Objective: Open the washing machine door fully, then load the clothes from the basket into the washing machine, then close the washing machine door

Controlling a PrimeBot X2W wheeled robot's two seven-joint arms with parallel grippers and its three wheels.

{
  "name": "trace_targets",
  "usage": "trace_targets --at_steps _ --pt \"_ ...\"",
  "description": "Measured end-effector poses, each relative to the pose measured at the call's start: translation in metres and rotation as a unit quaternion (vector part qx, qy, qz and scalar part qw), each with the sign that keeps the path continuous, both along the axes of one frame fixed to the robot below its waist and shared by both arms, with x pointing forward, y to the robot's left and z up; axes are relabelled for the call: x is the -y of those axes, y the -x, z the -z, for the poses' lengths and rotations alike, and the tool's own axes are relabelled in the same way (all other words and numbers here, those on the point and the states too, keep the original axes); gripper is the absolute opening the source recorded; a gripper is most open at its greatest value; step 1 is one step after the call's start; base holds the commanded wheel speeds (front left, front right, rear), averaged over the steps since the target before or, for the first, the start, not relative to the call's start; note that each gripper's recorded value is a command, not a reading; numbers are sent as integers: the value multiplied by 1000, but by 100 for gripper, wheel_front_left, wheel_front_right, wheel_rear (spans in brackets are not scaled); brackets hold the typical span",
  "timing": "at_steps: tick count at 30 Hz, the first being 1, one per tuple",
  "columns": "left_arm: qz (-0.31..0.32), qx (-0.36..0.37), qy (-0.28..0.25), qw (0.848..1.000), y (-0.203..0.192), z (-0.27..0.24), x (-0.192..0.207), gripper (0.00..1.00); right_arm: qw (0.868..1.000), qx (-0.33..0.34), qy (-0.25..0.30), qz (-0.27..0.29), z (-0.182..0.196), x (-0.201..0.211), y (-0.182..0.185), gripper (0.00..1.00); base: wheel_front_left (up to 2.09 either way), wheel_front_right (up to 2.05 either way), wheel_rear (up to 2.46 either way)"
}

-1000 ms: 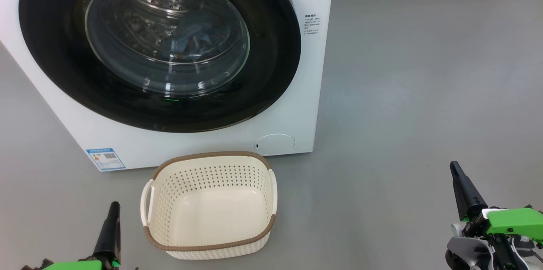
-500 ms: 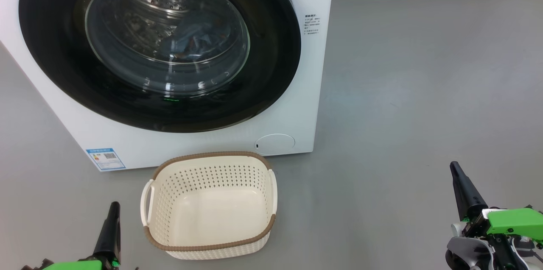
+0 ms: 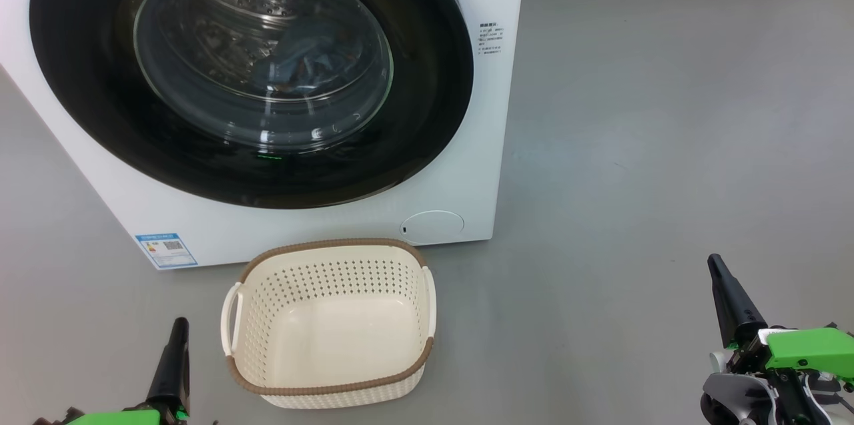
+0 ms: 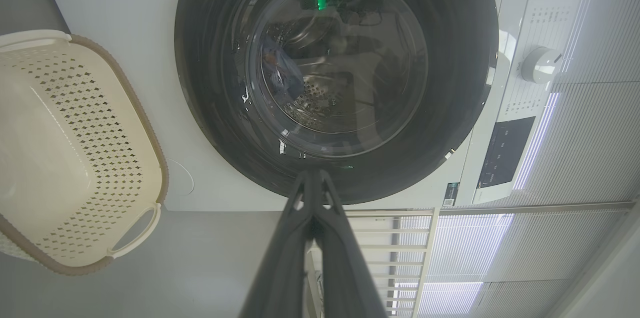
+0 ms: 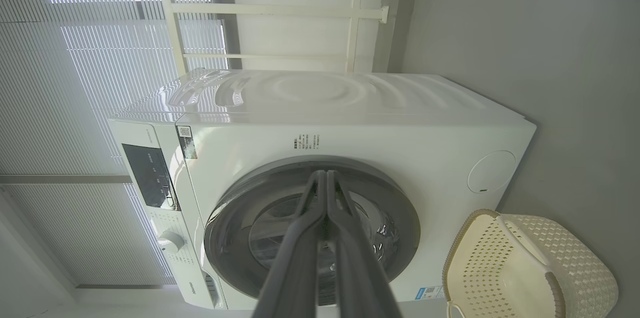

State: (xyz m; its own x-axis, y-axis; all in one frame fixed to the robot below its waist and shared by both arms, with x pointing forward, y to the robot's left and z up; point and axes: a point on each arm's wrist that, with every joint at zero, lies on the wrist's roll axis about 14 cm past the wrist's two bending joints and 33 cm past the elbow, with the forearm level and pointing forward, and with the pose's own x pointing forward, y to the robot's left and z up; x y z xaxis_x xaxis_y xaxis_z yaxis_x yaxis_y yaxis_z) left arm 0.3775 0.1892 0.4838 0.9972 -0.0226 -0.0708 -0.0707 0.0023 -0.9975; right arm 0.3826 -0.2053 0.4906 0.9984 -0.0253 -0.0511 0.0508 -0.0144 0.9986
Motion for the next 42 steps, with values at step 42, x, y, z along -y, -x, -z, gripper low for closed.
trace_targets --at_steps 42 --pt "0 0 0 1000 0 0 0 0 1000 0 0 1 0 0 0 0 0 0 0"
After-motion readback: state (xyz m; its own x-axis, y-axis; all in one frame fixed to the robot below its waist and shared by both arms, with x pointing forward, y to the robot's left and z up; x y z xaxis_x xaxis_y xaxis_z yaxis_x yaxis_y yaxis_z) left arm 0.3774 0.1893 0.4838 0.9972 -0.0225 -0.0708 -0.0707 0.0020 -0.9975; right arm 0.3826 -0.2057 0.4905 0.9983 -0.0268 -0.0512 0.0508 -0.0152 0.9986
